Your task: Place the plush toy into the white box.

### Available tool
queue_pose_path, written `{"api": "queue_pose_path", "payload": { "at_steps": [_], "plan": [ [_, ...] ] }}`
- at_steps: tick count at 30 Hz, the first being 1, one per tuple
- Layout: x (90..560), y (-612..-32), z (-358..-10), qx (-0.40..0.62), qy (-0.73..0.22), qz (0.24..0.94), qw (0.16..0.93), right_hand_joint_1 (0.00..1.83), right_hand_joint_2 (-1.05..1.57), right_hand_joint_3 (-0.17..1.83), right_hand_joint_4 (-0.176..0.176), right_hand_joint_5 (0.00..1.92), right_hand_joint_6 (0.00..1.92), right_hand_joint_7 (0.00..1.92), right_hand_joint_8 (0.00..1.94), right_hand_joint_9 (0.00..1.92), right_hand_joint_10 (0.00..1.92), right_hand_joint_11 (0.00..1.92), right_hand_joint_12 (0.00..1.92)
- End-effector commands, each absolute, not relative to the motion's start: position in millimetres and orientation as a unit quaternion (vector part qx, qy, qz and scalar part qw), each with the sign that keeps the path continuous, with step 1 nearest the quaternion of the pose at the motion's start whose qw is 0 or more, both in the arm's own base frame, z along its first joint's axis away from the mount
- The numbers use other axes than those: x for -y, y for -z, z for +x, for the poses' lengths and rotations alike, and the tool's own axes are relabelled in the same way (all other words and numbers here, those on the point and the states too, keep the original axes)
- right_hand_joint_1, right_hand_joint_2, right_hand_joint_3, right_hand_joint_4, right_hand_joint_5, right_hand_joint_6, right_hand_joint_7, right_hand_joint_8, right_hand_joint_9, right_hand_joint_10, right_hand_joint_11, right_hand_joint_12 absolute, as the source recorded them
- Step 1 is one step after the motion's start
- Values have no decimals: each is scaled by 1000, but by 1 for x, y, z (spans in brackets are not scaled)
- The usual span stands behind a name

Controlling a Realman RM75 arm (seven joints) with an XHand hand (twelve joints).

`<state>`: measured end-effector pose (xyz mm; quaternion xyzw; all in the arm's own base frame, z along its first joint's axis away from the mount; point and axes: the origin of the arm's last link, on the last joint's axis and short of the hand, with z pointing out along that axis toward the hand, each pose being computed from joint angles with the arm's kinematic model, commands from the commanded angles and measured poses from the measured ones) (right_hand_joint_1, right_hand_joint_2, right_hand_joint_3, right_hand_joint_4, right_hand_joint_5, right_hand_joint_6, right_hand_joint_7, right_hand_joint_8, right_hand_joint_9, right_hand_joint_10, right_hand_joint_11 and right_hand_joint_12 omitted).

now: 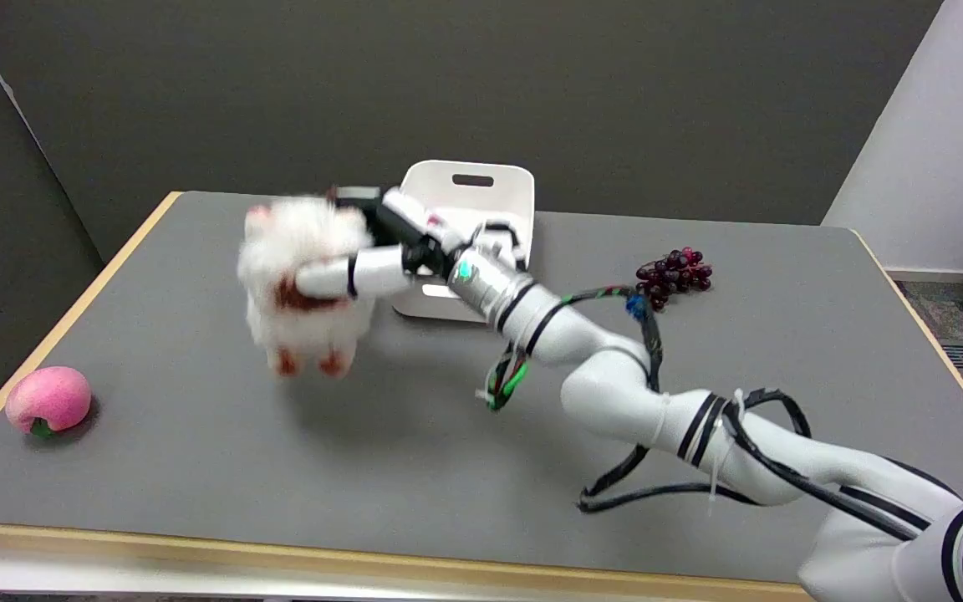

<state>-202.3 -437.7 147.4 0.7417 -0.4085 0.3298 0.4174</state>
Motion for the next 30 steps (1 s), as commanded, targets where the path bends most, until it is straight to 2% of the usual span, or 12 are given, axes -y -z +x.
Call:
{"api": "queue_pose_path", "payload": {
  "at_steps": [1, 5, 8, 17, 23, 30],
  "plan": [
    [444, -199, -62, 307, -479, 743, 353, 1178, 1190, 192, -160, 521, 1580, 848, 1381, 817, 1278, 780, 1739],
    [450, -212, -53, 307, -501, 729, 351, 1177, 1196, 186, -161, 515, 1586, 845, 1391, 813, 1278, 775, 1733],
    [459, -226, -59, 303, -506, 718, 370, 1174, 1196, 189, -158, 517, 1588, 842, 1396, 813, 1275, 781, 1728],
    [515, -269, -117, 373, -481, 640, 469, 1169, 1193, 197, -144, 518, 1591, 837, 1398, 803, 1273, 771, 1726],
    [528, -285, -157, 399, -457, 604, 518, 1161, 1199, 189, -137, 522, 1601, 834, 1391, 804, 1272, 755, 1732],
    [530, -310, -183, 404, -447, 572, 557, 1161, 1201, 178, -121, 527, 1591, 834, 1386, 804, 1275, 736, 1727]
  ]
}}
